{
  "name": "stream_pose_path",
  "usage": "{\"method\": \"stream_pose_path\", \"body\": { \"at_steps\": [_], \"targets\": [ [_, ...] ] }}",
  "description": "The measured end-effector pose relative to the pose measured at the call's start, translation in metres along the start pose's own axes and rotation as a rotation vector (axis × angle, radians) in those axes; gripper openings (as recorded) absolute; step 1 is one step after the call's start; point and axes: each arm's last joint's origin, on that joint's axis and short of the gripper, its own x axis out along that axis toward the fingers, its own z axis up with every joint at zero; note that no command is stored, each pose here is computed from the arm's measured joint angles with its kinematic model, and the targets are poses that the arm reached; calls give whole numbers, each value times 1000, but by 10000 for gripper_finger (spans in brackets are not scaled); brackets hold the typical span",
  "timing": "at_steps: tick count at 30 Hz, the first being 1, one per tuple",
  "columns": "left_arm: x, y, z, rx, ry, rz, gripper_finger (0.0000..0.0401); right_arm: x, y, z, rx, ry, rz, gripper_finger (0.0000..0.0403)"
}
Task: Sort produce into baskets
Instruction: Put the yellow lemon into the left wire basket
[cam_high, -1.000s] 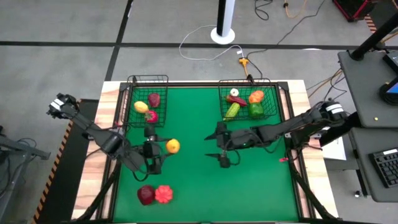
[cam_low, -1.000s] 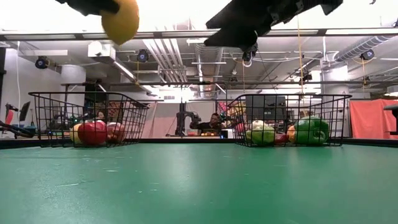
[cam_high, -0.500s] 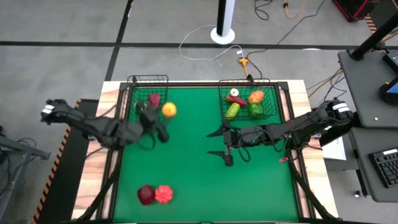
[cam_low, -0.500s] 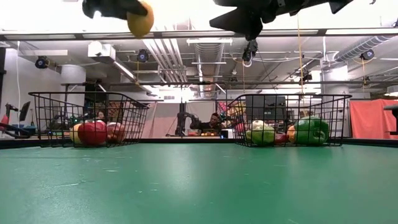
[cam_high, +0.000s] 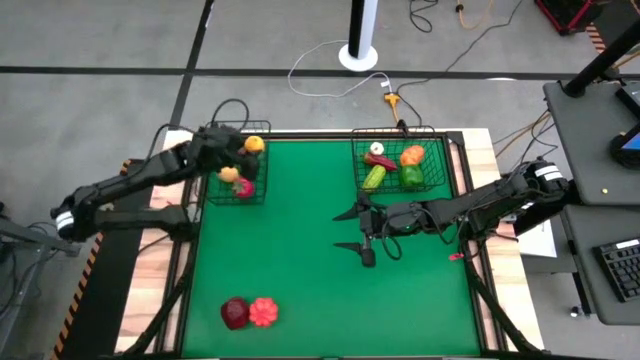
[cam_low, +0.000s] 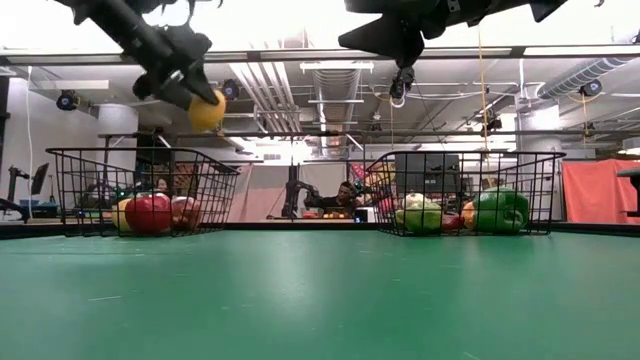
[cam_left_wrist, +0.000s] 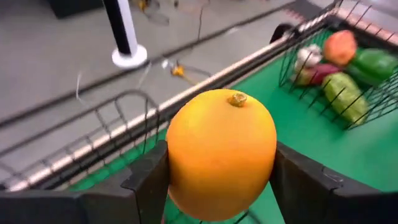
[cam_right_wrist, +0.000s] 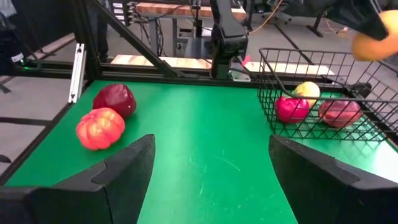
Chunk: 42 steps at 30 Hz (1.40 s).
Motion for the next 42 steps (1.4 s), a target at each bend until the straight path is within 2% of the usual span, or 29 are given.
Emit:
{"method": "stream_pose_path", "body": {
  "at_steps": [11,19,29,37,42],
  "targets": [
    [13,36,-11,-9,187,172,217,0,-1,-1,15,14,-4,299],
    [44,48,-23,33,372,277,217,0,-1,-2,25,21,-5,299],
    [61,55,-33,118,472,462,219,0,-1,-2,25,23,-5,299],
    [70,56,-38,157,511,532,269,0,-1,-2,25,24,-4,299],
    [71,57,-38,157,514,540,294,0,-1,-2,25,24,-4,299]
  ]
}}
